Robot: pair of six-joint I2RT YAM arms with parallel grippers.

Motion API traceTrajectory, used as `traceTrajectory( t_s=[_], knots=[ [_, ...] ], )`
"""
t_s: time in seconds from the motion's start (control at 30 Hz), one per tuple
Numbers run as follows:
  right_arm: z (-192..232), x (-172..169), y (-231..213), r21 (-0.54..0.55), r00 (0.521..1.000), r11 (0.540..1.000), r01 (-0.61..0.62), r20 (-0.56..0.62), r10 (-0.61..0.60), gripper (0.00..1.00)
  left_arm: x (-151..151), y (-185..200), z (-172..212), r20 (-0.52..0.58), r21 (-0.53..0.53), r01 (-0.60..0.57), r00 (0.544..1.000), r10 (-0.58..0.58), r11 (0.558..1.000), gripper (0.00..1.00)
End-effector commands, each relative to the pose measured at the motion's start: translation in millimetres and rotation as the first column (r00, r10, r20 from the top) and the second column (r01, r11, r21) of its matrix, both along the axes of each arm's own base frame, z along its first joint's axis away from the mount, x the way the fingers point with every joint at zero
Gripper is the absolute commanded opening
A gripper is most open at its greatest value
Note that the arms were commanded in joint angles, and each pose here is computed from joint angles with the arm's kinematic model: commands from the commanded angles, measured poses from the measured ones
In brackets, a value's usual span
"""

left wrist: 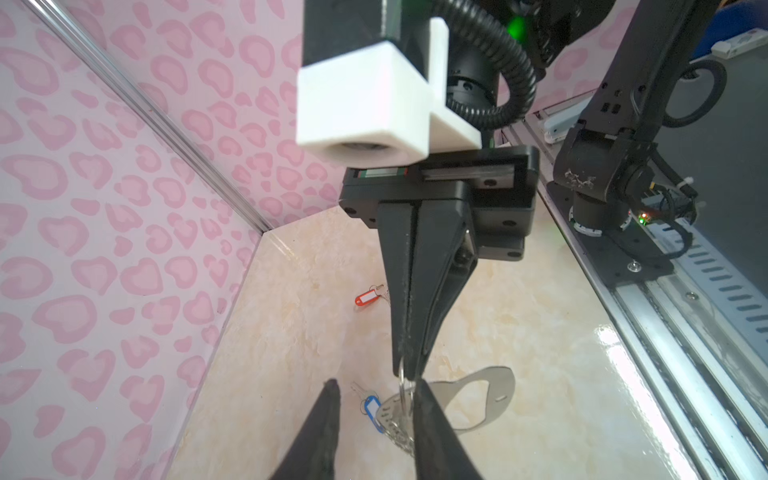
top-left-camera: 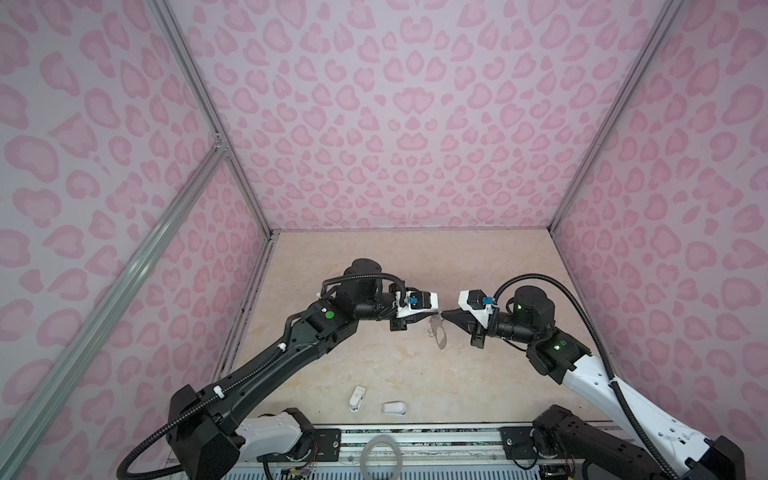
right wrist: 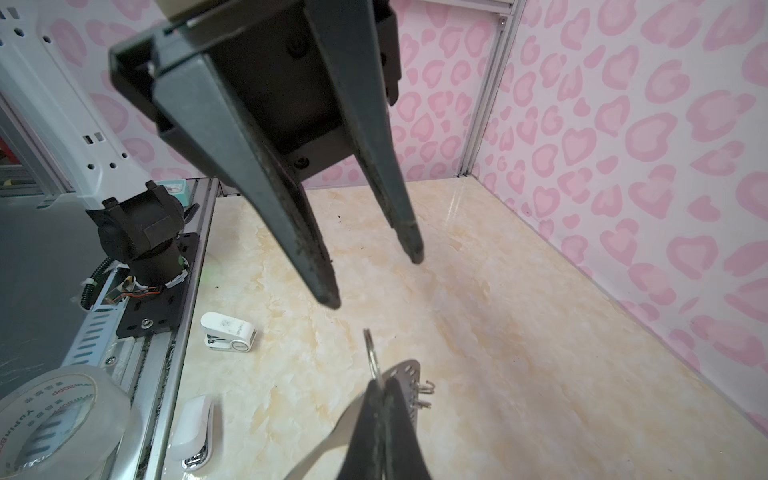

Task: Put the keys on the keyring

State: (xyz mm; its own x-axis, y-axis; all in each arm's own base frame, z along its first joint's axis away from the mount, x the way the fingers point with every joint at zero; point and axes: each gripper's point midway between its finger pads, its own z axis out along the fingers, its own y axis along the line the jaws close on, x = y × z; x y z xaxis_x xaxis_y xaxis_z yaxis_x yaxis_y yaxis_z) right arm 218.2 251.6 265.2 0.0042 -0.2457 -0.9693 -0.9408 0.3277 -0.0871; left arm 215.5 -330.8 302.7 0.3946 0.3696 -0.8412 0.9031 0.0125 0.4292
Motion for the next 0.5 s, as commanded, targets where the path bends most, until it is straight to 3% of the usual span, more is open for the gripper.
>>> traceTrajectory(
  t_s=[0.0,0.2,0.47],
  knots=[
    [0,1,0,-0.011,1.0,1.0,0.002,0.004,-0.002,0.0,1,1,-11,0.021,0.072,-0.008,1.0,0.007,0.997,0.31],
    [-2,2,1,-0.012,1.0,1.0,0.005,-0.006,-0.005,0.0,-2,-5,-23,0.03,0.145,-0.001,1.0,-0.004,0.989,0.3],
    [-3,4,2,-0.018,1.0,1.0,0.002,-0.013,-0.002,0.0,0,-11,-28,0.028,0.16,-0.011,1.0,0.006,0.987,0.27]
  ],
)
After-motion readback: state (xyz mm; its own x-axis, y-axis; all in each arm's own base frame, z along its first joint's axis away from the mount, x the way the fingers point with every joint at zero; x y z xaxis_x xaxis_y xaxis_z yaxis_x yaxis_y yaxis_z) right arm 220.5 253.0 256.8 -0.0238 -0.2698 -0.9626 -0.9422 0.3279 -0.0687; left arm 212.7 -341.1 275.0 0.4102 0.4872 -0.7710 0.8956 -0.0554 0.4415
